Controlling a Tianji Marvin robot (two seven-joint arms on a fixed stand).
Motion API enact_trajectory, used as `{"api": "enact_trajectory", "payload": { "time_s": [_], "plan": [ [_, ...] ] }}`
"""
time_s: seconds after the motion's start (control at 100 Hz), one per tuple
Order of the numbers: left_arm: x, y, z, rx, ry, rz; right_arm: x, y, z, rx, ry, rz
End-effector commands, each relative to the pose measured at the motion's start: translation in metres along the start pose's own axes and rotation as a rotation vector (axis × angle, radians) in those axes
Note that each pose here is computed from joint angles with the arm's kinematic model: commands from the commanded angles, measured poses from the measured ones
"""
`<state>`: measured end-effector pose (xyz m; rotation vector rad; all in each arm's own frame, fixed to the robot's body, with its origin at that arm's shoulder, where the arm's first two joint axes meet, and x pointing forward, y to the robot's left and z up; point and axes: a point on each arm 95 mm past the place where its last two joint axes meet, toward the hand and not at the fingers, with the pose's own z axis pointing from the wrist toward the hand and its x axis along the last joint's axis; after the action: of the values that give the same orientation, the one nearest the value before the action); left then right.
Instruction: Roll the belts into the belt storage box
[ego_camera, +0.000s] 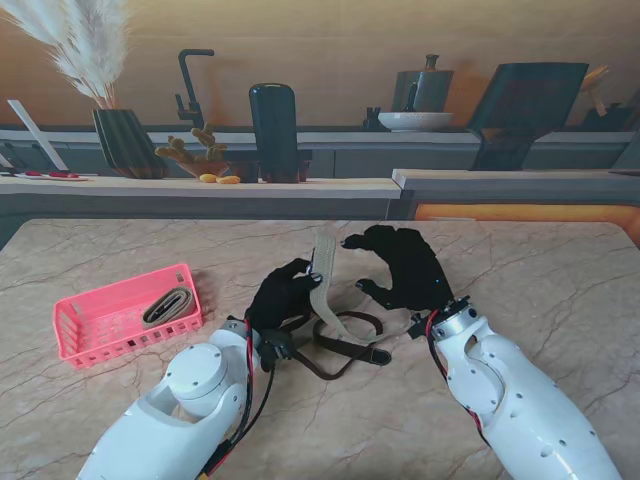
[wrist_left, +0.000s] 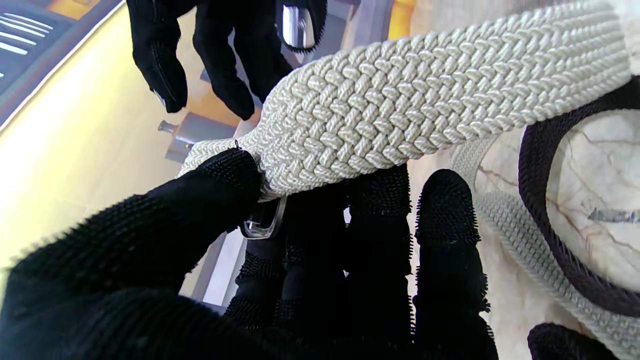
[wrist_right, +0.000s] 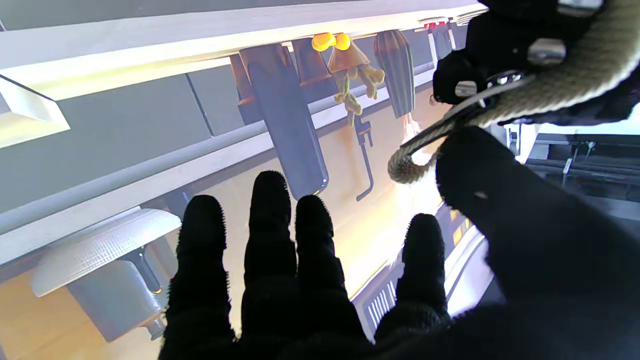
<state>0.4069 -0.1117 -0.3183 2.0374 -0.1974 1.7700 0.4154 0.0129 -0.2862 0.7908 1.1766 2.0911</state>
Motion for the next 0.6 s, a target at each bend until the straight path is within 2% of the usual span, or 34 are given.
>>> {"api": "enact_trajectory", "payload": {
  "time_s": [0.0,0.25,0.59],
  "plan": [
    [-0.001,0.005,-0.002,-0.024,-0.008,-0.02,0.001,0.001,0.005,0.006,0.027,-0.015],
    [-0.004,0.008,-0.004,-0.062,-0.042,-0.068,-0.002,-0.006,0.02,0.014,0.093,-0.067],
    [-0.005,0.015,-0.012,-0.125,-0.173,-0.278,-0.007,-0.017,0.031,0.031,0.124,-0.085]
  ]
}}
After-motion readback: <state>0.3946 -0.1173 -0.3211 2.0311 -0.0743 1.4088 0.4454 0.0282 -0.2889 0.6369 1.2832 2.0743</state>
